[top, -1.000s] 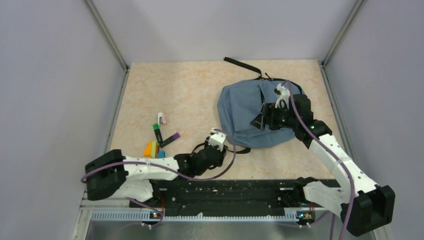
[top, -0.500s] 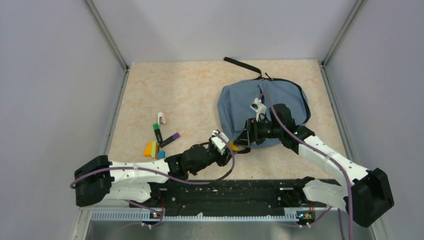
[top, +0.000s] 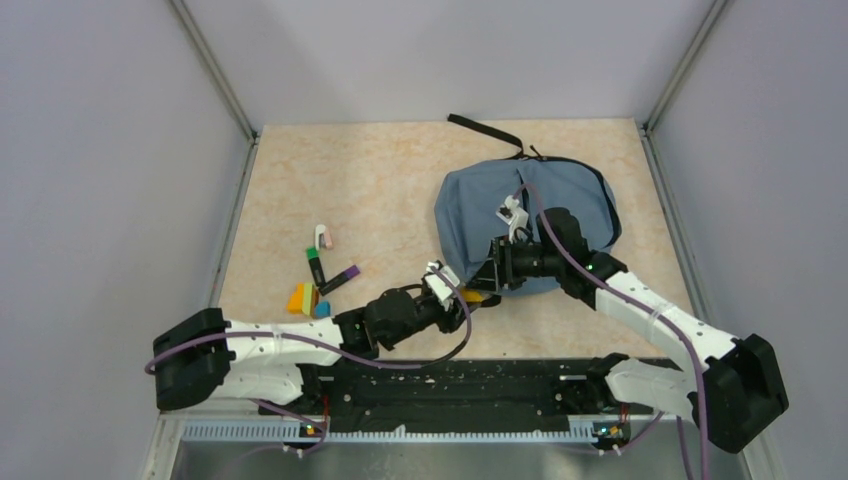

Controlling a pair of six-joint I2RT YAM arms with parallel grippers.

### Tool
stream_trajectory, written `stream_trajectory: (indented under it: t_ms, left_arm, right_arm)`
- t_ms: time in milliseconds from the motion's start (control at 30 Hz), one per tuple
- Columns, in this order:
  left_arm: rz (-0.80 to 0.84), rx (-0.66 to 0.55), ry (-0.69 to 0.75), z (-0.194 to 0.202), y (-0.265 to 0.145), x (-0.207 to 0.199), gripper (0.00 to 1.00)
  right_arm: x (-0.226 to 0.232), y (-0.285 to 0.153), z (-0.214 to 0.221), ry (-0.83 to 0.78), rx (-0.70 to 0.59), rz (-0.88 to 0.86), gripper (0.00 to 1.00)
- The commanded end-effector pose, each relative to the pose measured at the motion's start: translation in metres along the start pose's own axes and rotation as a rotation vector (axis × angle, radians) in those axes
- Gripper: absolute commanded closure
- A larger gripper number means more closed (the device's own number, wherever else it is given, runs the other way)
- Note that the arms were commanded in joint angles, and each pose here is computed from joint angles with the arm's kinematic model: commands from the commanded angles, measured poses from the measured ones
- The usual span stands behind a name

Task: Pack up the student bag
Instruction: Pick up the stationery from the center of the board, then place the stationery in the student bag.

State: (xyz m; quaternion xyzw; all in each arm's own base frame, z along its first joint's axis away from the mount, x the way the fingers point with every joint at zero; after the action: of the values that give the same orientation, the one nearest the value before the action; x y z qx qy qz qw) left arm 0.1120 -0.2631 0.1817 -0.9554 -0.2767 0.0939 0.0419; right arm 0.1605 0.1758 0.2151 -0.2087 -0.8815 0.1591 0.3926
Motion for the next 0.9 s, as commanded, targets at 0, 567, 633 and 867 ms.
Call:
stream_trajectory:
  t_ms: [0, 567, 633, 867]
  left_arm:
    - [0.024, -0.067, -0.012, -0.008, 0.001, -0.003, 0.62]
    - [-0.017, -0.086, -0.020, -0.014, 0.001, -0.001, 0.41]
    - [-0.038, -0.091, -0.003, -0.018, 0.003, 0.001, 0.27]
    - [-0.116, -0.021, -0.036, -0.047, 0.033, 0.010, 0.21]
  right_arm:
    - [0.009, 0.001, -0.006, -0.039, -0.024, -0.055, 0.51]
    - [0.006, -0.001, -0.011, -0.040, -0.086, 0.039, 0.95]
    - [0.003, -0.008, -0.024, -0.074, -0.159, 0.175, 1.00]
    - [-0.019, -0.045, -0.084, -0.142, -0.482, 0.773, 1.00]
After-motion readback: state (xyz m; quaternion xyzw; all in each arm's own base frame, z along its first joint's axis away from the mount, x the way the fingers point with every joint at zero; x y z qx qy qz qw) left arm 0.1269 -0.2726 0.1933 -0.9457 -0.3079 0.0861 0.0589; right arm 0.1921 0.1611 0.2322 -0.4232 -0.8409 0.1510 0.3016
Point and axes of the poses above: each gripper's point midway between its finger pads, its own y axis out along the fingers, its own x axis along the line the jaws close on, z = x × y, the point moved 10 cm from there along -y, back along the fingers, and after that the axes turned 6 degrees about -y, right-handed, at the moved point
